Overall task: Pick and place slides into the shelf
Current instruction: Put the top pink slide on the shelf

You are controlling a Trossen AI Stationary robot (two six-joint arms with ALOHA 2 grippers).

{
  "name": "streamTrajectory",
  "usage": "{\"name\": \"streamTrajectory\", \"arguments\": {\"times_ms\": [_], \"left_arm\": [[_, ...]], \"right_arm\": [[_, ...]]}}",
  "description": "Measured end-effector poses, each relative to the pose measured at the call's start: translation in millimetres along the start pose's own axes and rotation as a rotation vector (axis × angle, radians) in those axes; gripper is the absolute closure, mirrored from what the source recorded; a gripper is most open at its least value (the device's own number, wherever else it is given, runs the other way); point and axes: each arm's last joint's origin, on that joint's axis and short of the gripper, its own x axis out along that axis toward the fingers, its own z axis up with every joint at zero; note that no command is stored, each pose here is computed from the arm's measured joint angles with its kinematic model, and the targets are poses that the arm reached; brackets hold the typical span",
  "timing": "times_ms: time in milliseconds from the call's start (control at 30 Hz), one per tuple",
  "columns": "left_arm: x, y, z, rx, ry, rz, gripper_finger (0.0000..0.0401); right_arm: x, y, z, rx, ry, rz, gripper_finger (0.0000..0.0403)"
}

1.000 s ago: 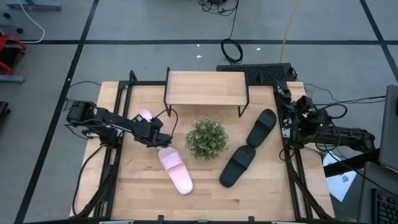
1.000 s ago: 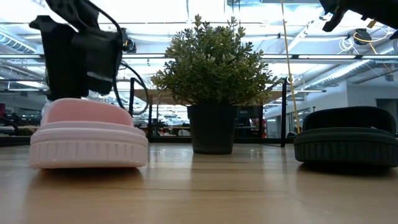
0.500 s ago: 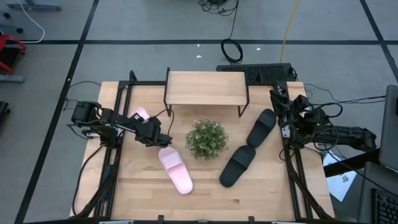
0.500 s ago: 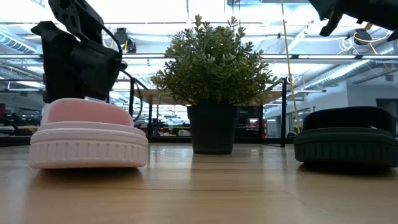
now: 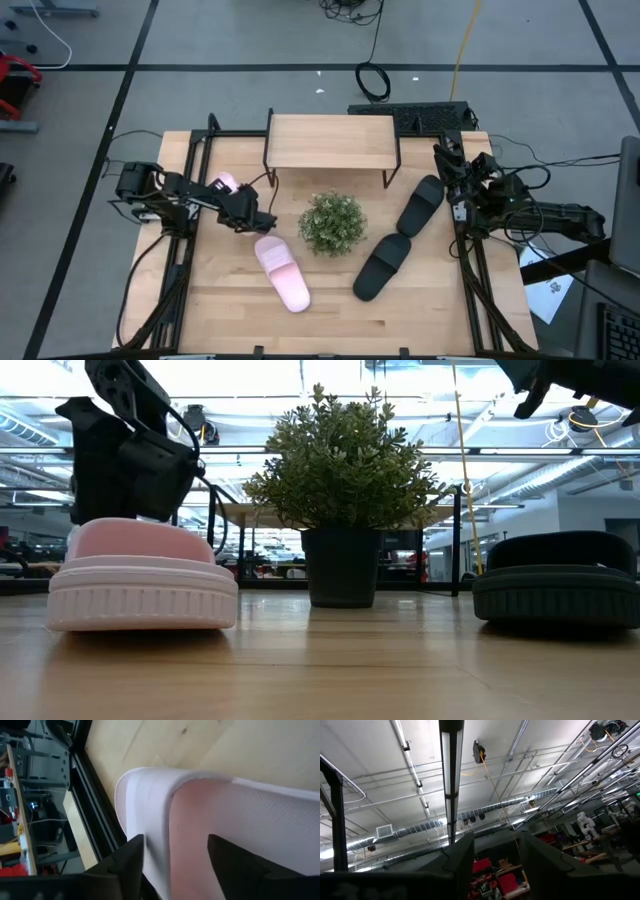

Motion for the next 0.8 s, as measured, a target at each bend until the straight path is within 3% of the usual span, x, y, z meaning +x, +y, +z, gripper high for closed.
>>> {"name": "streamTrajectory", "arguments": {"times_ms": [533,800], "left_arm": [[5.2,4.3,6.5,-0.01,0.005,0.012,0.039],[2.1,7.3,4.6,0.023,0.055,0.017,0.0397]], "right_arm": [[0.0,0.1,0.0,0.003,0.0,0.003,0.0255],[0.0,0.1,0.1,0.003,0.0,0.002,0.0255]]}}
